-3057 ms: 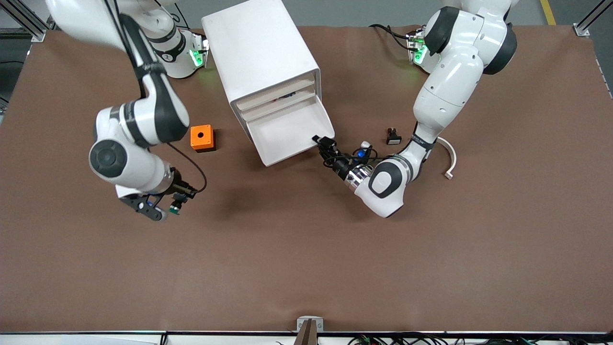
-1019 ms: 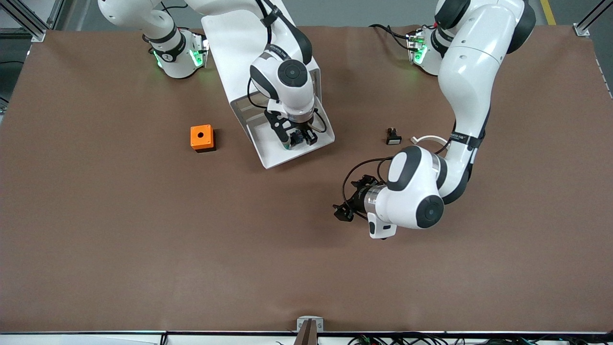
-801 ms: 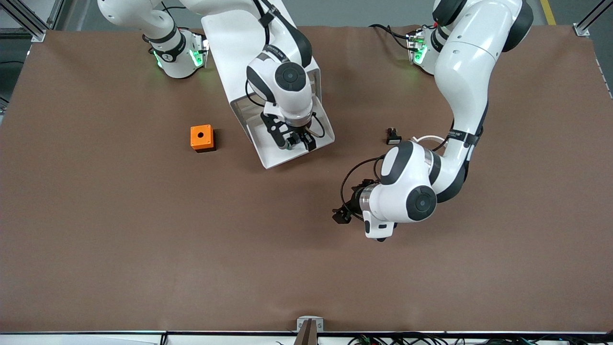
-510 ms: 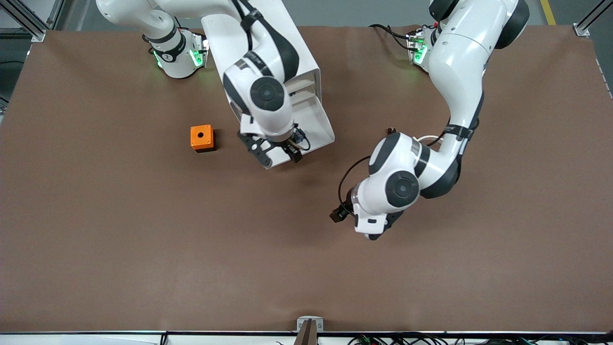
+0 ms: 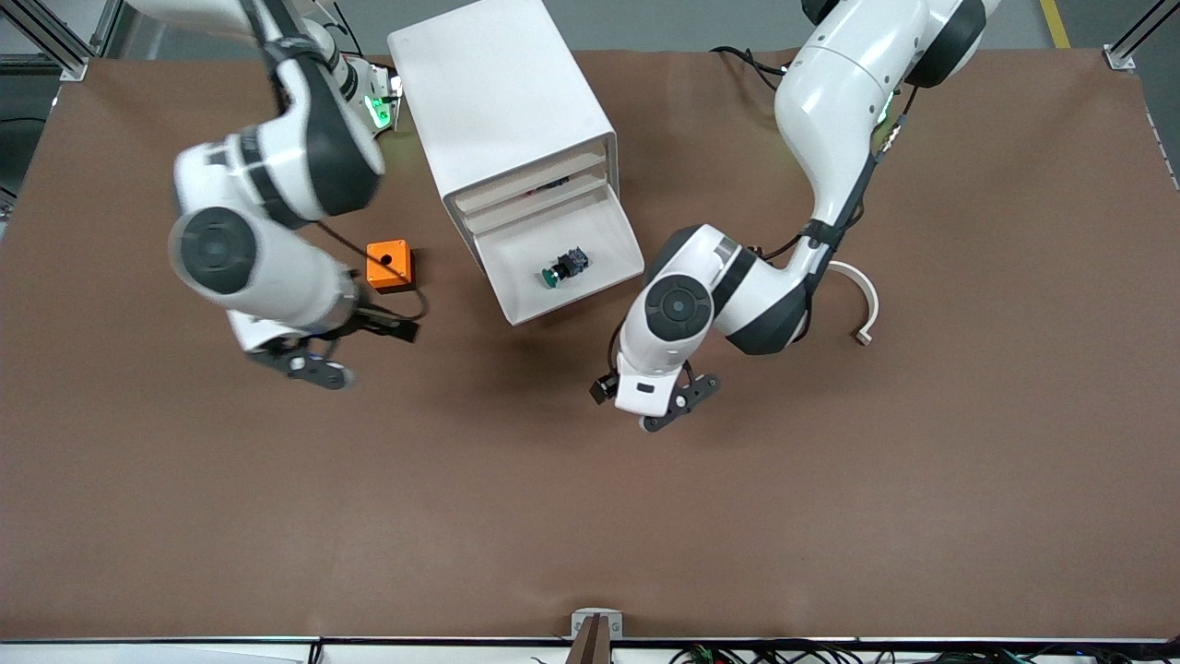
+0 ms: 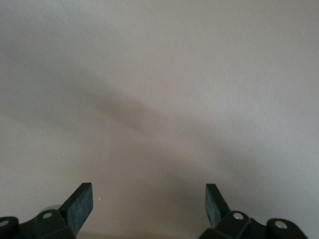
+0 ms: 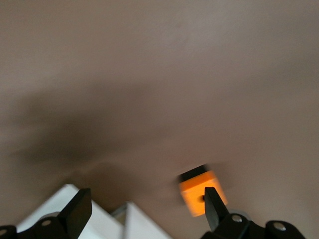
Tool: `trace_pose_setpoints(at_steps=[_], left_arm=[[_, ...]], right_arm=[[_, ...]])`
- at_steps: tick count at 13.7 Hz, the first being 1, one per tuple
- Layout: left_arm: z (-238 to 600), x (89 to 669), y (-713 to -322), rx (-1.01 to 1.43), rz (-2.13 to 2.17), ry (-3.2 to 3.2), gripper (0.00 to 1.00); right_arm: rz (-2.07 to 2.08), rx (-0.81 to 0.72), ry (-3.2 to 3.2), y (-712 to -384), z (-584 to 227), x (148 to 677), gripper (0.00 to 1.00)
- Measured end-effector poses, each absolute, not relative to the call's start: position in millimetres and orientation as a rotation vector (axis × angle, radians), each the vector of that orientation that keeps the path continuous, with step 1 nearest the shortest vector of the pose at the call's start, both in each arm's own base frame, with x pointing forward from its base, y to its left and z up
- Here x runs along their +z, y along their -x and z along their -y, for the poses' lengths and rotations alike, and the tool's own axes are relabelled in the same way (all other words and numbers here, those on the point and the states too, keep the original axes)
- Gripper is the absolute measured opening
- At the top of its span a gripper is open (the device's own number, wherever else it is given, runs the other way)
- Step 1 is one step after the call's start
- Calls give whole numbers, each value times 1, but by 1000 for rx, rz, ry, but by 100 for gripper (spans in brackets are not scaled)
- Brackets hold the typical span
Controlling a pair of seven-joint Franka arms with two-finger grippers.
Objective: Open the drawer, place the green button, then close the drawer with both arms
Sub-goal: 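Push the drawer in with the left gripper while the right gripper withdraws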
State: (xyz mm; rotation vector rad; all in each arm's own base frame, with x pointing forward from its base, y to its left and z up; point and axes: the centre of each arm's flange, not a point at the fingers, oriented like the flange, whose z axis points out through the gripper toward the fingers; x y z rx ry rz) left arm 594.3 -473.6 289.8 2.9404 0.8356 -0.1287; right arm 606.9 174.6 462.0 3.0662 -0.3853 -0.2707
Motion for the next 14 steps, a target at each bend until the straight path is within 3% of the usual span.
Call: trace_pose_setpoints(at_steps=[6,14], left_arm=[[513,266,-551,-101,-694,-3044,100],[550,238,-501,-144,-609,-3100,100]], right_arm=[[76,-276,-3117,-603,-11,519,100],[138,-260,-3119,-597,39,544,100]])
